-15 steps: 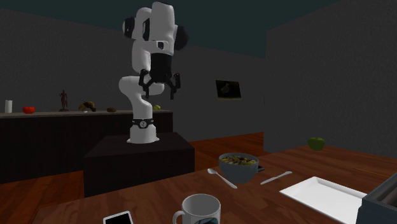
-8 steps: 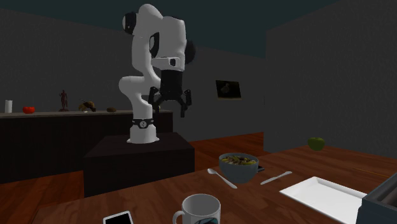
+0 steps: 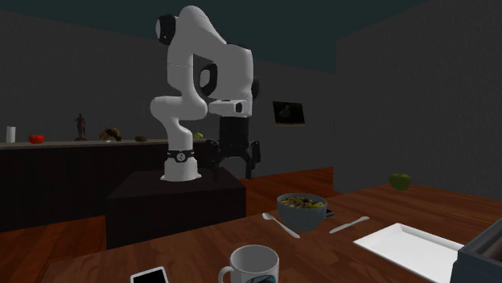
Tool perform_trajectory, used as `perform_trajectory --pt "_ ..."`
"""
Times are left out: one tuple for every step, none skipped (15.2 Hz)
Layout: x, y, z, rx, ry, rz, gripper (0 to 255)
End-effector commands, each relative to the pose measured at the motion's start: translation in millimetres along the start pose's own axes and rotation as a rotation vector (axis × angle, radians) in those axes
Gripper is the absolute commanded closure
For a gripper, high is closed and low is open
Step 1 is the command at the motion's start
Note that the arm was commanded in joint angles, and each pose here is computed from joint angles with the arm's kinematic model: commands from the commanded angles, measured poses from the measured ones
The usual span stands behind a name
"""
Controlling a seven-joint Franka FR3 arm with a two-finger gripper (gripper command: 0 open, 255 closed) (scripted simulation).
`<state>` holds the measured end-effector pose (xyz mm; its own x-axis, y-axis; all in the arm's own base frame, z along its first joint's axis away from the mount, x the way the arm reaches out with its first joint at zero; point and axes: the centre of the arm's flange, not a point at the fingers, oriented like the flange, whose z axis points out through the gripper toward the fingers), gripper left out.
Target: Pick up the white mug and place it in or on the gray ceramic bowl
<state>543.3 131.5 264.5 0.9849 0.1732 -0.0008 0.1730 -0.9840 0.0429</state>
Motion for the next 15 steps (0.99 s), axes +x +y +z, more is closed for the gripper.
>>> perform_trajectory --pt "15.7 -7.5 17.5 -0.001 0.008 -0.005 0" --pt "24.0 -11.0 26.6 -0.002 0.011 -0.008 0" --pt "32.4 -14.5 35.7 -0.003 0.015 -0.01 0" --pt "40.8 -18.0 44.7 -0.003 0.018 -0.013 0" --pt "49.3 -21.5 53.8 -0.004 0.022 -0.015 0" --pt "57.7 -25.1 62.8 -0.004 0.026 -0.018 0" --pt "66.2 -28.7 71.8 -0.005 0.029 -0.021 0" --pt "74.7 -32.2 80.7 -0.005 0.033 -0.023 0" --pt "83.2 -35.8 89.6 -0.006 0.036 -0.026 0" --pt "91.8 -39.5 98.5 -0.007 0.04 -0.028 0" --pt "100.4 -43.1 107.4 -0.007 0.043 -0.031 0" --pt "109.0 -46.7 116.2 -0.008 0.047 -0.034 0" --pt "117.6 -50.4 125.0 -0.008 0.051 -0.036 0" --pt "118.2 -50.7 125.6 -0.008 0.051 -0.036 0" --pt "118.5 -50.6 130.9 -0.008 0.051 -0.036 0"
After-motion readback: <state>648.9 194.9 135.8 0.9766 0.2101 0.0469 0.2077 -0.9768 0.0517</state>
